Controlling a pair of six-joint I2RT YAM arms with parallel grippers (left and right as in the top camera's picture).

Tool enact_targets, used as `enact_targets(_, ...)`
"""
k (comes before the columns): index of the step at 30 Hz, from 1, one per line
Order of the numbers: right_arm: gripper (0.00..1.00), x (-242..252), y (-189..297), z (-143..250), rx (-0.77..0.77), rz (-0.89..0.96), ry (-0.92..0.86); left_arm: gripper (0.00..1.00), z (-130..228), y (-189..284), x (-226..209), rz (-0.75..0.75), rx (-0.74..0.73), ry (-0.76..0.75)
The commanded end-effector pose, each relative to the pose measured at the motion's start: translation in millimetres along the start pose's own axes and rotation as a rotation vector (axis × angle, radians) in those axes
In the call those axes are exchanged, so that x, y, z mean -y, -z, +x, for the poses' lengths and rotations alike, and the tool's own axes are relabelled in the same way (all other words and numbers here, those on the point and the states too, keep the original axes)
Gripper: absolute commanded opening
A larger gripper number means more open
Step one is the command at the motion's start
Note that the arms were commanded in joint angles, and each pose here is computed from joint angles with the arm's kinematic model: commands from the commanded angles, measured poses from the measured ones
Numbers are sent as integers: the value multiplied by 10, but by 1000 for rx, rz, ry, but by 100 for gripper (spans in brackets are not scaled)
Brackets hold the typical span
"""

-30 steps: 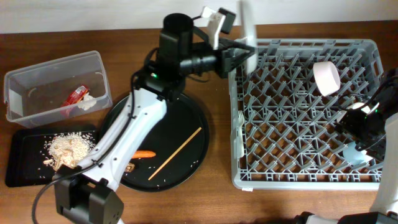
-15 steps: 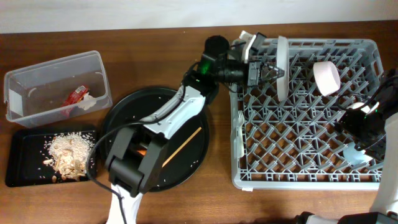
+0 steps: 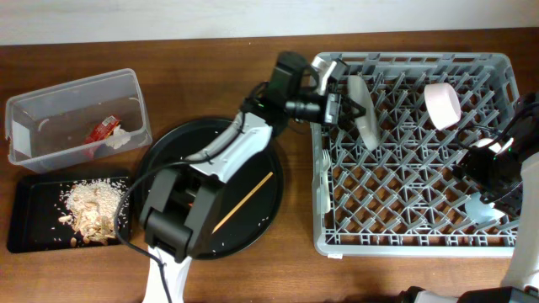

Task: Sort waste into correct bins and load items into the dishwasher rack
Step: 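Carry the white plate right and stand it upright in the rack's back left, then return the left gripper to the round tray and grasp the carrot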

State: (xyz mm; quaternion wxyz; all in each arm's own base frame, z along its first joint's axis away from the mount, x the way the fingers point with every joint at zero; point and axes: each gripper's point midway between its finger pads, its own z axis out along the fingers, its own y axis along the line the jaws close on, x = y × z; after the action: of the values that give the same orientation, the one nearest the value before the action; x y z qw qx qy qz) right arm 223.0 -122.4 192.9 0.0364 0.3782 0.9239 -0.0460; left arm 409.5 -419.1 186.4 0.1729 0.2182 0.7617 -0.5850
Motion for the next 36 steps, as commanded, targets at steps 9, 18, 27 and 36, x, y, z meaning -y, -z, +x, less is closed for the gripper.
enact_targets(9, 82, 1, 36, -19, 13, -3, 11, 99, -105, 1236, -629, -221, 17, 100)
enact_targets(18, 87, -23, 35, -19, 12, -16, 11, 99, 736, 3429, -620, -1103, -50, 404)
enact_targets(27, 88, -154, 42, 29, -13, -93, 64, 99, 1537, 3673, -620, -1215, -194, 740)
enact_targets(36, 89, -155, 42, 24, -11, -94, 64, 99, 2270, 3359, -1014, -1198, -103, 1150)
